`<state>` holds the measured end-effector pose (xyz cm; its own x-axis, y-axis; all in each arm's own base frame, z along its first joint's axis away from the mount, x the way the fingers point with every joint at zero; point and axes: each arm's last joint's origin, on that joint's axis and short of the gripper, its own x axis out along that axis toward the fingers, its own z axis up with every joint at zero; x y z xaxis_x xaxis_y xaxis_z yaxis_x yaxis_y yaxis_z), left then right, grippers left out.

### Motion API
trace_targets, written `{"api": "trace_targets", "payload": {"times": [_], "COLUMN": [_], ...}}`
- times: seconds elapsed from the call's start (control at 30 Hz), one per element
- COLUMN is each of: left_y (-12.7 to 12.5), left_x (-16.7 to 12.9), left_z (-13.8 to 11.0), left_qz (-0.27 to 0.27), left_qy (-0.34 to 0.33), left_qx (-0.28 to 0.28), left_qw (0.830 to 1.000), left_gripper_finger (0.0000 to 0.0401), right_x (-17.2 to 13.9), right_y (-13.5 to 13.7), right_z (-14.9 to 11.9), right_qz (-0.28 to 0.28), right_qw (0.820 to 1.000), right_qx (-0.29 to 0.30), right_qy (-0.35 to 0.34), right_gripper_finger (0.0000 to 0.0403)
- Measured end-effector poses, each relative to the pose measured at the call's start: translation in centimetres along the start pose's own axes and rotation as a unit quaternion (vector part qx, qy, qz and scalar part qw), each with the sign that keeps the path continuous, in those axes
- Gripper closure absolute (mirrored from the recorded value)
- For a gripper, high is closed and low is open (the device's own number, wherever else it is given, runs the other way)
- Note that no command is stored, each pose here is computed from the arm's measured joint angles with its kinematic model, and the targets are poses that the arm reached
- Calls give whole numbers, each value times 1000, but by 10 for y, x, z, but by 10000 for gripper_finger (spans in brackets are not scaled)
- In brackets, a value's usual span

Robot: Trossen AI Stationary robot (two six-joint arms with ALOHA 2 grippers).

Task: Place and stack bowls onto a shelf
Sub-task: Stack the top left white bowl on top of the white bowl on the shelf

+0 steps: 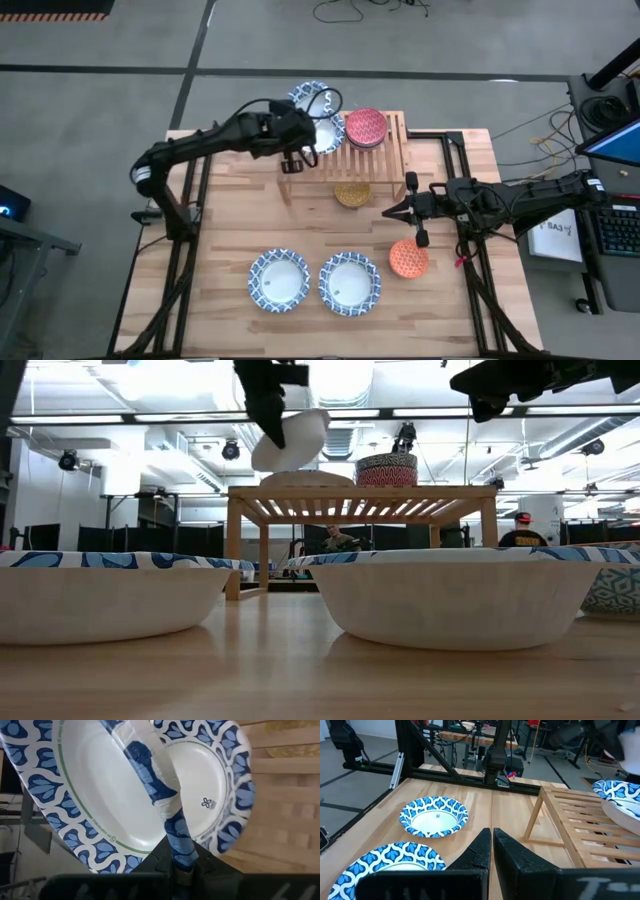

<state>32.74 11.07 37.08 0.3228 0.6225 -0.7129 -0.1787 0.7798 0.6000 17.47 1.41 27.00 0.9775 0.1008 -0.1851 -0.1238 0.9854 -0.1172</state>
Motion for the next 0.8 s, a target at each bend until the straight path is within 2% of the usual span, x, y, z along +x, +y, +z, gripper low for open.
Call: {"api": "trace_targets", "payload": {"times": [0.23,0.67,0.8], "left_y": [-3,-2,1], "left_x": [17,14,4], "left_z": [13,13,8], "left_qz": [-5,-6,-19], "left_qy": [15,15,15], "left_qx": [20,16,-16], "left_qw": [1000,1000,1000], "left_gripper_finger": [387,263,235], "right_x": [0,0,0], "right_y": [0,0,0], "right_z": [0,0,0], "right_qz": [0,0,0], "right_qw": [1000,1000,1000], "right_qx": [0,0,13], "right_qy": [0,0,1], "right_gripper_finger": [394,394,394]}}
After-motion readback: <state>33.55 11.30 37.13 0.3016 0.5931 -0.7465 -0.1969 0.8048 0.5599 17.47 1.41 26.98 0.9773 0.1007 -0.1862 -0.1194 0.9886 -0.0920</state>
